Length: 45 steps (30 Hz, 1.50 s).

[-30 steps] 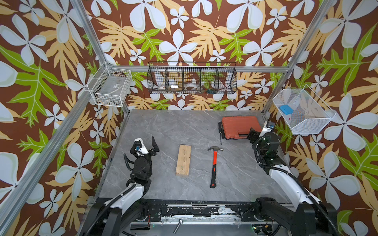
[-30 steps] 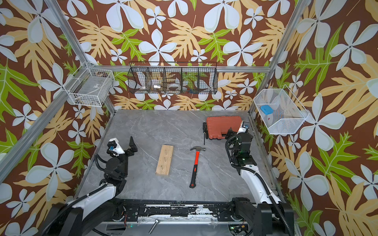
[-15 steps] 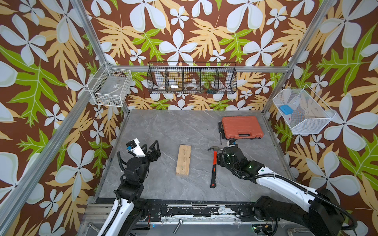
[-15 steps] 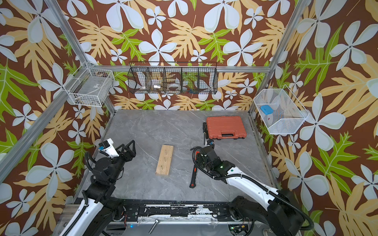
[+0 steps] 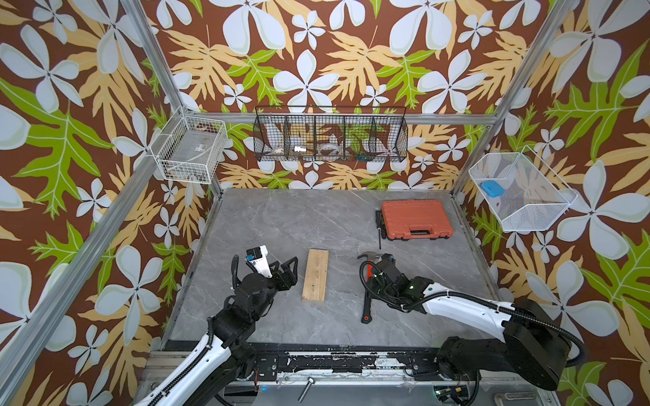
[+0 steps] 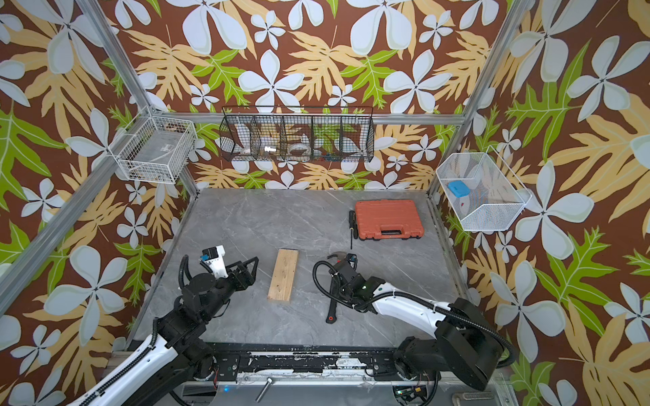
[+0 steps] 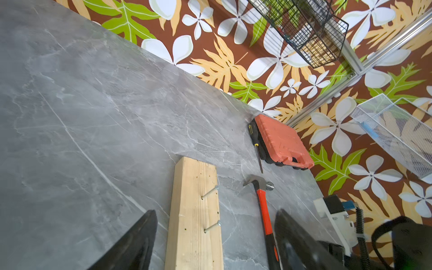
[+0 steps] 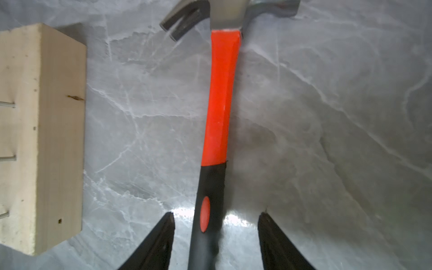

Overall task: Use a claw hammer to pull out a nail
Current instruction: Pick up the hammer at the center of the board.

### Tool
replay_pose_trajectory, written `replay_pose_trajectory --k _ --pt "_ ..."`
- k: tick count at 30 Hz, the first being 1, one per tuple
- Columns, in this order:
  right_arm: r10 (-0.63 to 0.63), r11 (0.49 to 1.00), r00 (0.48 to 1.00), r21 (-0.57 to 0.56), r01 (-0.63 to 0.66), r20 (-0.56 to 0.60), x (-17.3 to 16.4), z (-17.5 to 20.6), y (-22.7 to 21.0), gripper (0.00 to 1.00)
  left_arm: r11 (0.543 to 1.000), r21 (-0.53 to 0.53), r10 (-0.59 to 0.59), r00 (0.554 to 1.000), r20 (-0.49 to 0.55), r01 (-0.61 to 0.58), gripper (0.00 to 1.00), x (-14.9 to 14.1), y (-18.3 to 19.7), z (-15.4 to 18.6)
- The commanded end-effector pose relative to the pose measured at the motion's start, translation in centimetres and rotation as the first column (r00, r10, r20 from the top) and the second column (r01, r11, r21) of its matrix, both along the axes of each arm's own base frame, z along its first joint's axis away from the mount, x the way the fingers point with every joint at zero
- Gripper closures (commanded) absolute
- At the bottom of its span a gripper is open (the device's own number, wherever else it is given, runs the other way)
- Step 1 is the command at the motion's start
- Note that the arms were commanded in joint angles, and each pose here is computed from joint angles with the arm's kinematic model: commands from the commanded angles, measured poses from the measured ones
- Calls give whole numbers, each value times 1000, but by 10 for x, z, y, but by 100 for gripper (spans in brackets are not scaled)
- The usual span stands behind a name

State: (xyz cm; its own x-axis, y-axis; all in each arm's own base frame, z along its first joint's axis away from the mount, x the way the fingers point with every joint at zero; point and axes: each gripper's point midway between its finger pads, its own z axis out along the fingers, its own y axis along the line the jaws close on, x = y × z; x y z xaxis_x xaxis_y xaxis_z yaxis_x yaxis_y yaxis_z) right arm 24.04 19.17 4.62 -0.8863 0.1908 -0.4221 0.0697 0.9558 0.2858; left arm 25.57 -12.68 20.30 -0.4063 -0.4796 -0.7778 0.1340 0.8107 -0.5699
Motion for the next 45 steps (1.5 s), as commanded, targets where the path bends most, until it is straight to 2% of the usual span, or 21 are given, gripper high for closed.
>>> replay_pose_trajectory --k 1,8,22,27,36,45 --pt "-4 1000 999 -10 4 -39 -2 -5 3 41 999 8 51 999 4 -51 19 4 2 1" --pt "-23 999 989 -47 16 -143 -17 -27 -3 43 1000 28 4 1000 -1 -4 18 3 -19 6" --pt "-64 997 988 -57 57 -139 -23 -28 -10 44 999 -35 -32 999 -13 32 19 -5 -34 -4" --pt "-74 996 988 -63 66 -135 -24 -28 -10 44 999 -28 -43 999 -22 43 20 -5 -36 -11" --pt "-7 992 984 -122 -15 -176 -30 -30 2 45 998 -28 -55 997 -48 54 20 -5 -42 -22" --pt "46 962 978 -254 -98 -205 -35 -36 -5 49 998 -33 -52 997 -54 50 19 -6 -42 -25"
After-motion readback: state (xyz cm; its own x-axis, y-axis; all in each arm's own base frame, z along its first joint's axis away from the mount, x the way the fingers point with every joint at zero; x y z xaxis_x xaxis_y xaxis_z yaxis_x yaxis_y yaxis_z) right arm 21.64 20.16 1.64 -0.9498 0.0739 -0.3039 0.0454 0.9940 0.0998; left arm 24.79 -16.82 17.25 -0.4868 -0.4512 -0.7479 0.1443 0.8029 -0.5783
